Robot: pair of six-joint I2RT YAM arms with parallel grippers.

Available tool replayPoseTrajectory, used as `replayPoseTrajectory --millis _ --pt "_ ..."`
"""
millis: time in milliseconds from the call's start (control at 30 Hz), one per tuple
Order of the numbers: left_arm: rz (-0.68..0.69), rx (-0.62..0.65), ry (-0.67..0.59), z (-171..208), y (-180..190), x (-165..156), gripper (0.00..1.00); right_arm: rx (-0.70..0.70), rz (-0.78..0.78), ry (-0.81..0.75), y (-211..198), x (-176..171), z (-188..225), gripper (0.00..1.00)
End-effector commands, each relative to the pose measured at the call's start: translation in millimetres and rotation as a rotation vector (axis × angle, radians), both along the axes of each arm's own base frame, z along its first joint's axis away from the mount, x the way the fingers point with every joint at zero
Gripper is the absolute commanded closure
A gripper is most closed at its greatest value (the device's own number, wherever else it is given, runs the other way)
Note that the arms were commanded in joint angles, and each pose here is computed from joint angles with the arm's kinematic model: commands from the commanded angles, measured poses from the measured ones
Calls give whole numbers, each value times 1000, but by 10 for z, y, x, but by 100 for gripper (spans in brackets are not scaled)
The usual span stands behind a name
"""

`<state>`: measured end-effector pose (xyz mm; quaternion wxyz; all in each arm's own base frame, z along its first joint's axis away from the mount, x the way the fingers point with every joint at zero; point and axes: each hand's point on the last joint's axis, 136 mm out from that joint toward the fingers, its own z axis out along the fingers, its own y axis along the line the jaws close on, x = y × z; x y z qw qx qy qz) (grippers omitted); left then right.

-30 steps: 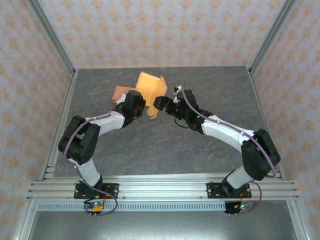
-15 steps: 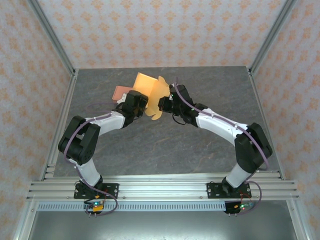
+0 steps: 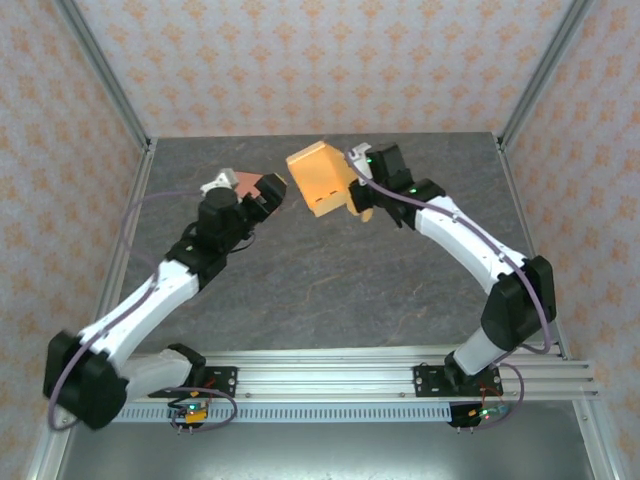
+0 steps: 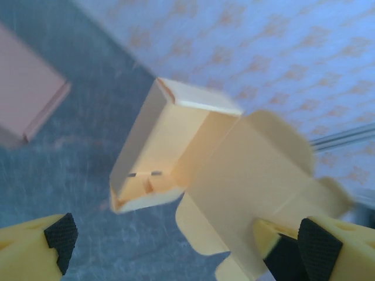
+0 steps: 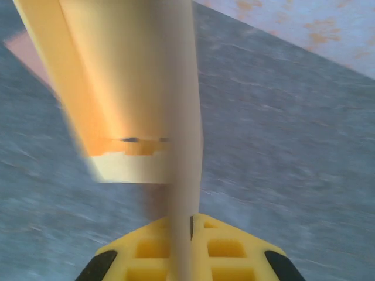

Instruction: Fold the paper box

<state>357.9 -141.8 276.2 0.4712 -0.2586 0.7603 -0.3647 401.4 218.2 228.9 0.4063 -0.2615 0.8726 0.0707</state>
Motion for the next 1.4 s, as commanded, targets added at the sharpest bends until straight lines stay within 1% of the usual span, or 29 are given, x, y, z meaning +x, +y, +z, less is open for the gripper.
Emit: replayPoseTrajectory --millis 0,67,133,200,267,367,467,600,700,767,867,967,1000,1033,1100,1200,1233,1267,1333,1367 --pt "67 281 -47 134 384 -180 0 -93 85 -32 -238 -72 186 94" --pt "34 362 -101 246 417 -199 0 -92 134 -42 -270 -115 219 94" --pt "-66 451 -127 286 342 -173 0 -121 178 -69 -315 -161 242 94" --pt "-157 525 -120 271 249 -159 0 -159 219 -88 -363 -217 249 94" --pt "-280 587 -129 202 89 -156 0 -190 275 -95 -389 -304 256 94" --pt "-437 638 -143 28 -114 -174 0 -223 432 -113 -333 -542 242 94" --pt "-529 623 -176 -88 -263 -213 0 -228 542 -175 -293 -746 271 94" --pt "-639 580 -219 -157 -434 -312 0 -209 624 -249 -245 -932 340 94" --pt "-740 474 -244 -114 -633 -383 0 -195 647 -226 -230 -1001 305 94" --pt "-800 411 -232 -128 -743 -407 0 -187 658 -218 -220 -1030 298 94" --pt "-820 389 -177 -229 -779 -372 0 -168 679 -216 -194 -1084 306 94" --pt "-857 357 -160 -265 -840 -376 1 -159 684 -225 -190 -1113 317 94" --pt "-867 338 -152 -275 -863 -372 4 -153 685 -225 -185 -1123 317 94" --pt "-877 324 -147 -283 -885 -367 11 -148 688 -227 -180 -1133 326 94" --pt "-911 296 -134 -307 -936 -371 34 -138 694 -221 -172 -1155 323 94" --pt "-1008 248 -108 -333 -1047 -426 59 -129 689 -214 -172 -1160 312 94" --pt "-1027 238 -97 -335 -1066 -431 64 -126 683 -211 -170 -1153 302 94" --pt "-1048 229 -85 -338 -1087 -439 67 -119 673 -213 -163 -1136 304 91" --pt "-1049 215 -72 -327 -1106 -410 68 -73 603 -218 -147 -1021 345 81" --pt "-1044 207 -70 -327 -1113 -389 68 -31 554 -214 -132 -952 394 69"
